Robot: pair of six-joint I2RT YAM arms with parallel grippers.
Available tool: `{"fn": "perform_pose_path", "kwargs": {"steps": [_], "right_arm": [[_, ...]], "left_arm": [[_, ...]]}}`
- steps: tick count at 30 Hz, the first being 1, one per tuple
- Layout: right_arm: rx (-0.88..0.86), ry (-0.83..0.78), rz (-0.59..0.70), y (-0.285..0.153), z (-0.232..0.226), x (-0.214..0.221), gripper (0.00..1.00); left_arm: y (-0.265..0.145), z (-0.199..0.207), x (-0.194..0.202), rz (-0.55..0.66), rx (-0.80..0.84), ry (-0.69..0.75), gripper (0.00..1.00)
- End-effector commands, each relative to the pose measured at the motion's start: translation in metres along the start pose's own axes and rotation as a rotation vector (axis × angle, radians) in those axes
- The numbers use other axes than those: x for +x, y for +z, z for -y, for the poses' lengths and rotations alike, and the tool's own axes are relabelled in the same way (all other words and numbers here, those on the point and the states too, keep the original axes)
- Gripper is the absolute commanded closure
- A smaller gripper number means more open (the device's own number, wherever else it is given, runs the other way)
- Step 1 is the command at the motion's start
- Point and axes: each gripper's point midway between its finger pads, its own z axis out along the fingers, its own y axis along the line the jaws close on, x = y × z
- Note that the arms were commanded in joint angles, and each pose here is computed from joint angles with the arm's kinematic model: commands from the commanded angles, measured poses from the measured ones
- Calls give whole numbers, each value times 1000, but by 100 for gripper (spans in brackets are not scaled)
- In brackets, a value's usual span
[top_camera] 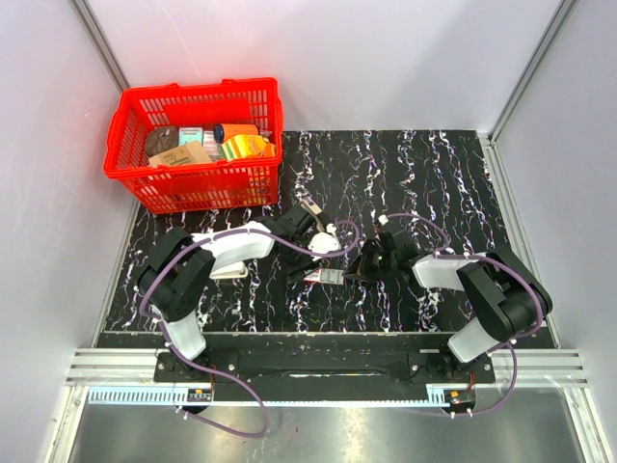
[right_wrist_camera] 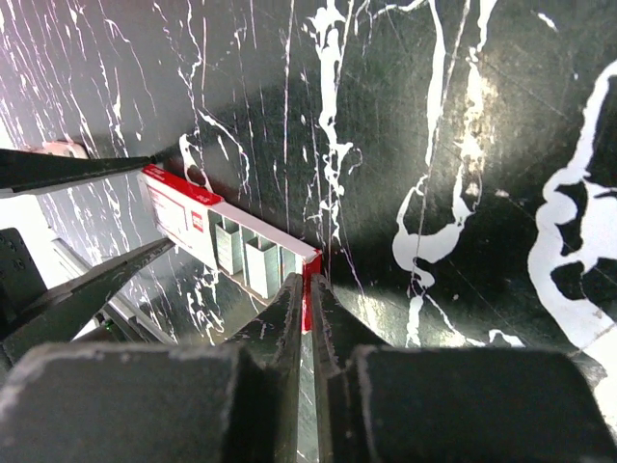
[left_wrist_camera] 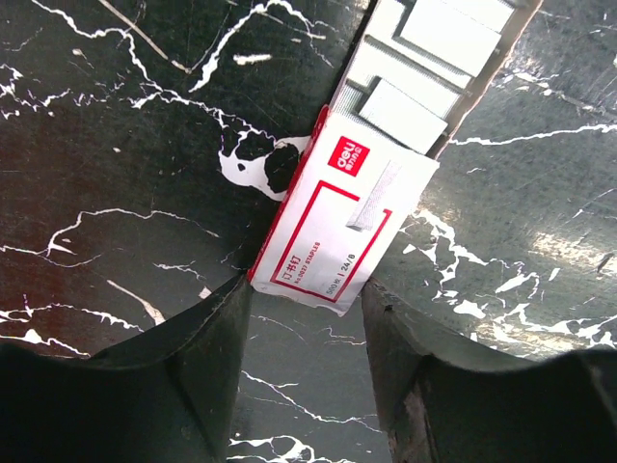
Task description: Unload the staples from the stapler
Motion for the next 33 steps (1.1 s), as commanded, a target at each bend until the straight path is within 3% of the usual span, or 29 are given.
{"fn": "perform_pose_path", "kwargs": {"steps": [1,26,33], "right_arm": [[-42,-23,29,3,-18,-16,90],[-108,-47,-55,38,-44,7,88],[-122,-39,-69,35,-42,14,74]], "left_arm": [[9,10,-6,4,56,13,47],[14,18,-15,9,70,50,48],[14,18,-17,12,72,47,48]]}}
